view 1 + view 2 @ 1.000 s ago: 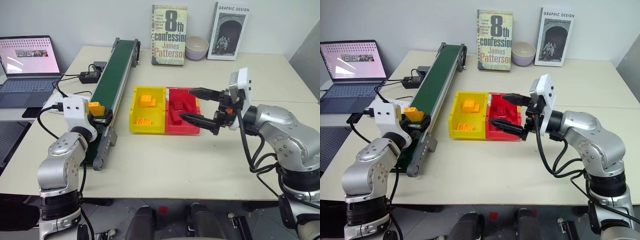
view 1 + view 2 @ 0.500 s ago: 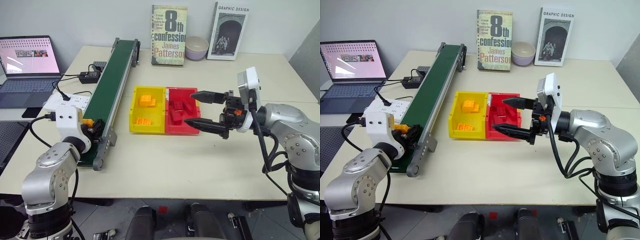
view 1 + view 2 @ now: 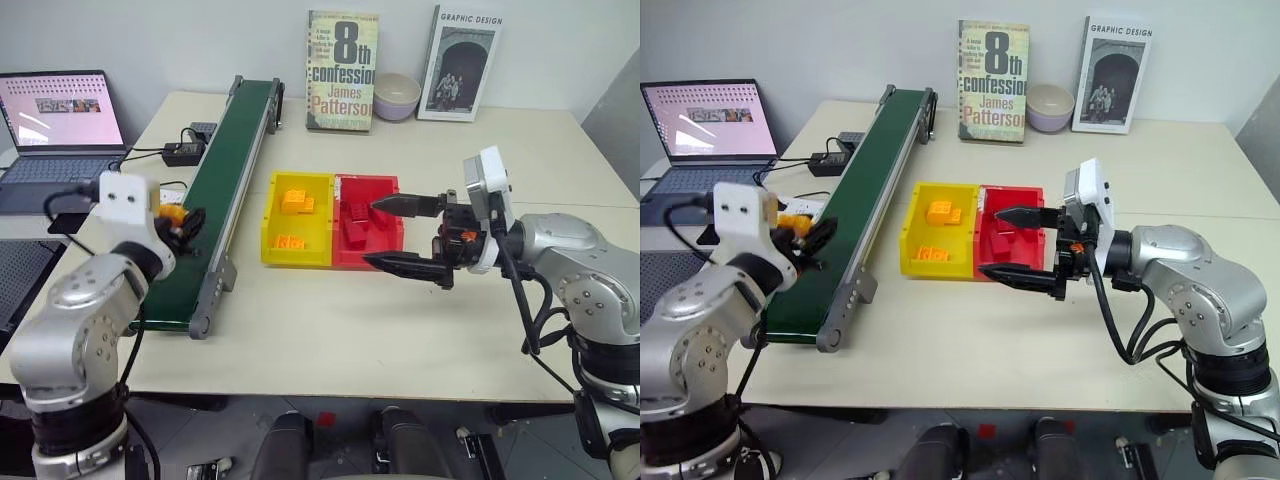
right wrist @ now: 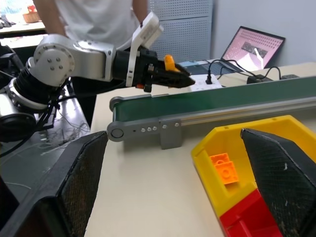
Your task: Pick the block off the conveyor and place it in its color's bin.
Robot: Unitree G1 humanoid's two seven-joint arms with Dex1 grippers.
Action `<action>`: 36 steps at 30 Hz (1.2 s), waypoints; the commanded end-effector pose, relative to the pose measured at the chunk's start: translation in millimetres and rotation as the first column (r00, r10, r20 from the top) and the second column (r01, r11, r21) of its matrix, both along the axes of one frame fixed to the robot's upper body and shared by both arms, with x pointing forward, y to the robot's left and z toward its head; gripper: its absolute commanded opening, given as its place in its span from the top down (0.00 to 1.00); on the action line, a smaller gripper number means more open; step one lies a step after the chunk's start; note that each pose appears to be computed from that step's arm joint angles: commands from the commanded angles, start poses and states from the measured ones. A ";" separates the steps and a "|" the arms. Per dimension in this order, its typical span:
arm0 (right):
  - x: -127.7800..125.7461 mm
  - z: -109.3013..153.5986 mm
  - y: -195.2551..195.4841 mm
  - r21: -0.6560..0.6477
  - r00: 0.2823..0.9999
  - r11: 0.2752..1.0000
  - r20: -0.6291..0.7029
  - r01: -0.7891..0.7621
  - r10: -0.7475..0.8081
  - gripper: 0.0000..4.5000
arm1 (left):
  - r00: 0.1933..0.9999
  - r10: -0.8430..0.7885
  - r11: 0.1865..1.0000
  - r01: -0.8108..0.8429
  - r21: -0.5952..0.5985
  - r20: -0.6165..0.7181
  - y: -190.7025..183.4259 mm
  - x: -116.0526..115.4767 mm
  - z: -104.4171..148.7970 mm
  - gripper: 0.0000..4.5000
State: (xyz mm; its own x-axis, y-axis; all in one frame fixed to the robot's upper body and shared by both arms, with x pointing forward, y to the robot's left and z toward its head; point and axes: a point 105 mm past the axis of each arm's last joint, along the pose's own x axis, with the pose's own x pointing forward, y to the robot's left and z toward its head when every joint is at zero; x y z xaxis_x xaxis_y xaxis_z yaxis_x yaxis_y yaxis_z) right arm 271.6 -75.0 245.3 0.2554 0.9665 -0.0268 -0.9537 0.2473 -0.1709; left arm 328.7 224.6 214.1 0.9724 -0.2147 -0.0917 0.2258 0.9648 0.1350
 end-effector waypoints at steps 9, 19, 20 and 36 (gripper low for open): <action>10.5 1.2 -1.2 -0.008 0.945 0.959 0.175 0.282 -0.276 0.00 | 0.894 -0.447 0.885 0.448 0.123 -0.042 -80.2 58.9 -10.1 0.66; 8.6 -3.5 -12.1 -0.023 0.918 0.931 0.177 0.364 -0.355 0.00 | 0.854 -0.517 0.846 0.520 0.117 -0.054 -92.1 90.6 -21.3 0.34; 8.2 -3.3 -12.9 -0.021 0.917 0.929 0.174 0.369 -0.360 0.00 | 0.850 -0.524 0.842 0.526 0.116 -0.052 -93.0 90.9 -20.5 0.31; 16.4 -0.2 -21.9 -0.059 0.940 0.948 0.159 0.314 -0.301 0.00 | 0.839 -0.539 0.815 0.541 0.206 -0.073 -41.3 40.3 13.9 0.00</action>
